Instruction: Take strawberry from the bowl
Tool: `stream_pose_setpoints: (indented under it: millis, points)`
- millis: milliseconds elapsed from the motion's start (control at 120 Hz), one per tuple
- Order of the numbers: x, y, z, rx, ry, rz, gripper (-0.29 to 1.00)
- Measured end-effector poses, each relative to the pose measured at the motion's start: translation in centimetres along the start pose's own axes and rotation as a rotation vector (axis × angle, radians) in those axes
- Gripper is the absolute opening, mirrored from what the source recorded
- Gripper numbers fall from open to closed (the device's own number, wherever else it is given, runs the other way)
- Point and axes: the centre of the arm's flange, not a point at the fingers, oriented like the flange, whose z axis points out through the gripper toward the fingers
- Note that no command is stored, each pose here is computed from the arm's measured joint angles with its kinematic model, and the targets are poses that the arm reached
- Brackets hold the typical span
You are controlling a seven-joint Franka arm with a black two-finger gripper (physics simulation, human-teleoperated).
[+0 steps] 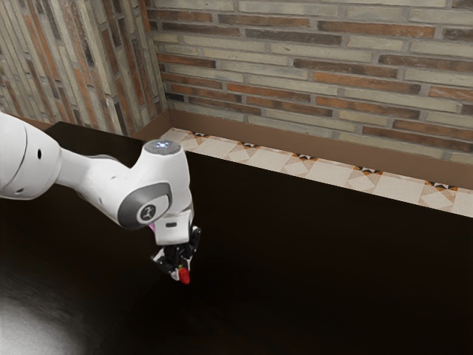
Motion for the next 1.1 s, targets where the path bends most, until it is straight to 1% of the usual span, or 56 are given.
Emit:
stream_pose_setpoints:
  millis: [83,158,233,267,333,367,433,508,542,583,633,675,742,792,858,883,983,1100]
  points:
    - [0.1,-0.1,0.4,0.001,0.001,-0.023,0.15]
    - [0.1,-0.2,0.1,0.010,0.002,-0.042,0.31]
    - [0.0,-0.3,-0.4,0.022,0.004,-0.060,0.42]
    - [0.0,-0.5,-1.3,0.042,0.005,-0.068,0.47]
    - [-0.1,-1.1,-4.2,0.100,0.009,-0.082,0.53]
    - [-0.1,-1.8,-6.5,0.143,0.012,-0.091,0.55]
    - [-0.4,-4.1,-12.9,0.240,0.021,-0.137,0.59]
    - [-1.1,-6.3,-24.0,0.357,0.042,-0.242,0.63]
    - [-1.5,-6.2,-28.7,0.391,0.055,-0.300,0.64]
    - [-1.9,-4.8,-33.1,0.412,0.071,-0.370,0.65]
    - [-3.7,-3.3,-35.8,0.401,0.080,-0.473,0.66]
    - [-7.4,-2.2,-37.3,0.377,0.074,-0.599,0.67]
    - [-14.0,0.3,-38.4,0.318,0.063,-0.831,0.68]
    - [-16.5,1.8,-38.4,0.270,0.058,-0.958,0.68]
    - [-18.3,1.6,-36.7,0.186,0.046,-1.087,0.69]
    - [-19.0,1.4,-36.6,0.168,0.041,-1.132,0.69]
    - [-19.4,2.0,-37.1,0.127,0.039,-1.261,0.70]
    - [-16.8,2.3,-37.1,0.087,0.035,-1.326,0.70]
